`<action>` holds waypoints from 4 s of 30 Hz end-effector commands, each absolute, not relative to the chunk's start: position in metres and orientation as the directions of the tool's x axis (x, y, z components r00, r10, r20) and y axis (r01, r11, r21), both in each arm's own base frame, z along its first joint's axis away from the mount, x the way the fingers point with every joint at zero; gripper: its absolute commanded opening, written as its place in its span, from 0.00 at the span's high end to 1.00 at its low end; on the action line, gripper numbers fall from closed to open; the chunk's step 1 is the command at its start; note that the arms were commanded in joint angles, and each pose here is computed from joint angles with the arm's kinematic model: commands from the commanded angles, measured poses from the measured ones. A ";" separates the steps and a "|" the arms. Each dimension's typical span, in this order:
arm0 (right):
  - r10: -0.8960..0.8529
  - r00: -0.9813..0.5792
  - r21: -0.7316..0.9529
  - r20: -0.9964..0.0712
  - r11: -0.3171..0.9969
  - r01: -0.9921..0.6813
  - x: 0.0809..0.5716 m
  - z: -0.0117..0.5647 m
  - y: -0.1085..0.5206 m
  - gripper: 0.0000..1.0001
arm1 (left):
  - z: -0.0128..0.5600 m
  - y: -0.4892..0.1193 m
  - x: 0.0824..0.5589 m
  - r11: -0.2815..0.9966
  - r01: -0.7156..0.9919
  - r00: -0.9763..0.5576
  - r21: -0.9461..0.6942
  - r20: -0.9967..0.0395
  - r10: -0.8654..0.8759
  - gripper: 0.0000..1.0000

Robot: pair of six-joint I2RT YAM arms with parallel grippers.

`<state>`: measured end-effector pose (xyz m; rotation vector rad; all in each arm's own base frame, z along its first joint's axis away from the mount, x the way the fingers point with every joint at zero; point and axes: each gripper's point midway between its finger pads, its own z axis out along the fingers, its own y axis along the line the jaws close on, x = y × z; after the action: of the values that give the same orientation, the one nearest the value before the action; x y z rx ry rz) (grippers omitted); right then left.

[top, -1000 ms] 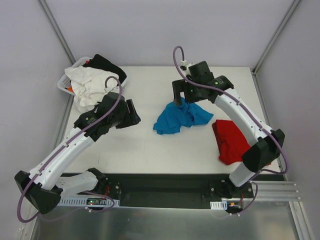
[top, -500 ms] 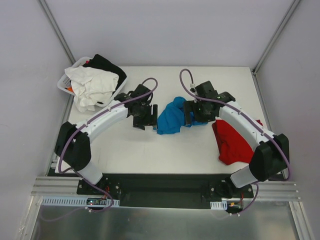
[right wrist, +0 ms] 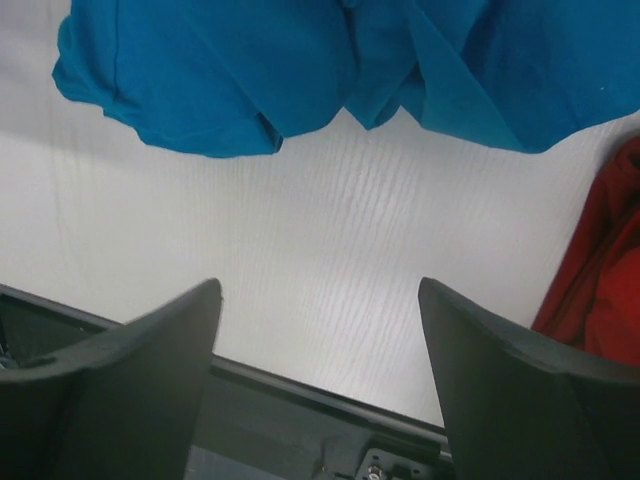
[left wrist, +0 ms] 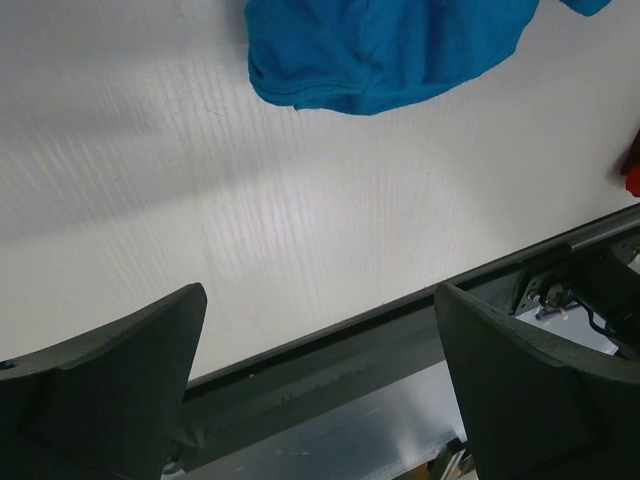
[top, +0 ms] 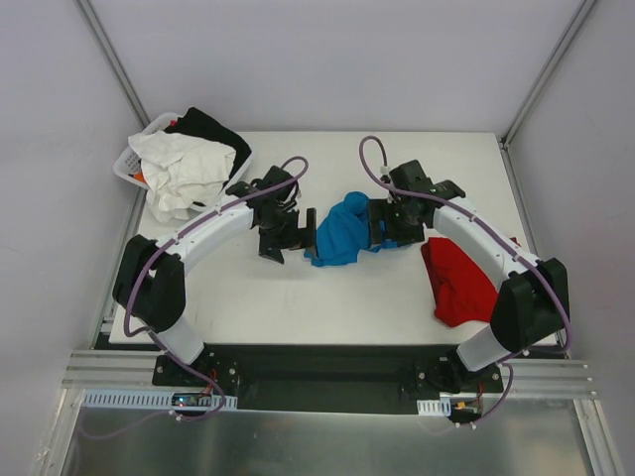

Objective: Fold and stack the t-shirts
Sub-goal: Move the tshirt to the center of the board, then flatten the tshirt out

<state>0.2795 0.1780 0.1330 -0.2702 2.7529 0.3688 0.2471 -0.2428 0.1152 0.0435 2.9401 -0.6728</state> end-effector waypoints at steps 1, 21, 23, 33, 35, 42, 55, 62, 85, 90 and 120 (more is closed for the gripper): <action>-0.127 -0.936 0.224 -0.329 0.952 -0.208 0.277 0.121 0.176 0.23 | 0.117 -0.246 0.239 0.888 0.043 -0.995 -0.458 -0.103 -0.005 0.04; -0.071 -0.955 0.326 -0.288 0.931 -0.167 0.327 0.099 0.200 0.20 | 0.126 -0.278 0.331 0.853 0.091 -0.976 -0.515 -0.214 -0.026 0.12; -0.021 -0.952 0.353 -0.305 0.926 -0.134 0.336 0.105 0.195 0.20 | 0.121 -0.280 0.333 0.850 0.086 -0.977 -0.519 -0.209 -0.029 0.12; 0.200 -0.885 0.392 -0.420 0.920 0.022 0.351 0.151 0.130 0.20 | 0.087 -0.259 0.310 0.893 -0.002 -0.987 -0.449 -0.144 -0.074 0.12; 0.241 -0.871 0.419 -0.428 0.907 0.045 0.348 0.159 0.125 0.20 | 0.082 -0.255 0.311 0.906 -0.032 -0.983 -0.422 -0.150 -0.104 0.12; 0.317 -0.838 0.482 -0.444 0.873 0.075 0.344 0.185 0.118 0.20 | 0.057 -0.269 0.307 0.909 -0.029 -0.984 -0.416 -0.147 -0.099 0.12; 0.322 -0.821 0.466 -0.471 0.881 0.078 0.325 0.202 0.108 0.20 | 0.063 -0.314 0.330 0.842 0.073 -0.982 -0.535 -0.184 -0.032 0.66; 0.293 -0.878 0.461 -0.379 0.882 0.095 0.319 0.164 0.114 0.19 | 0.140 -0.300 0.331 0.836 0.122 -0.943 -0.536 -0.325 -0.071 0.86; 0.000 -0.982 0.450 -0.189 0.889 -0.087 0.319 0.076 0.190 0.28 | 0.223 -0.261 0.285 0.857 0.088 -0.932 -0.508 -0.346 -0.109 0.71; -0.009 -0.980 0.464 -0.197 0.880 -0.101 0.341 0.074 0.201 0.59 | 0.202 -0.257 0.271 0.861 0.068 -0.947 -0.503 -0.305 -0.103 0.71; 0.073 -0.843 0.482 -0.533 0.845 -0.231 0.361 0.250 0.219 0.99 | 0.154 -0.336 0.279 0.810 0.229 -0.963 -0.541 -0.247 0.107 0.71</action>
<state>0.3629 0.2223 0.1657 -0.1112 2.6533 0.7196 0.2754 -0.3014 0.1328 0.1357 2.8652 -0.7564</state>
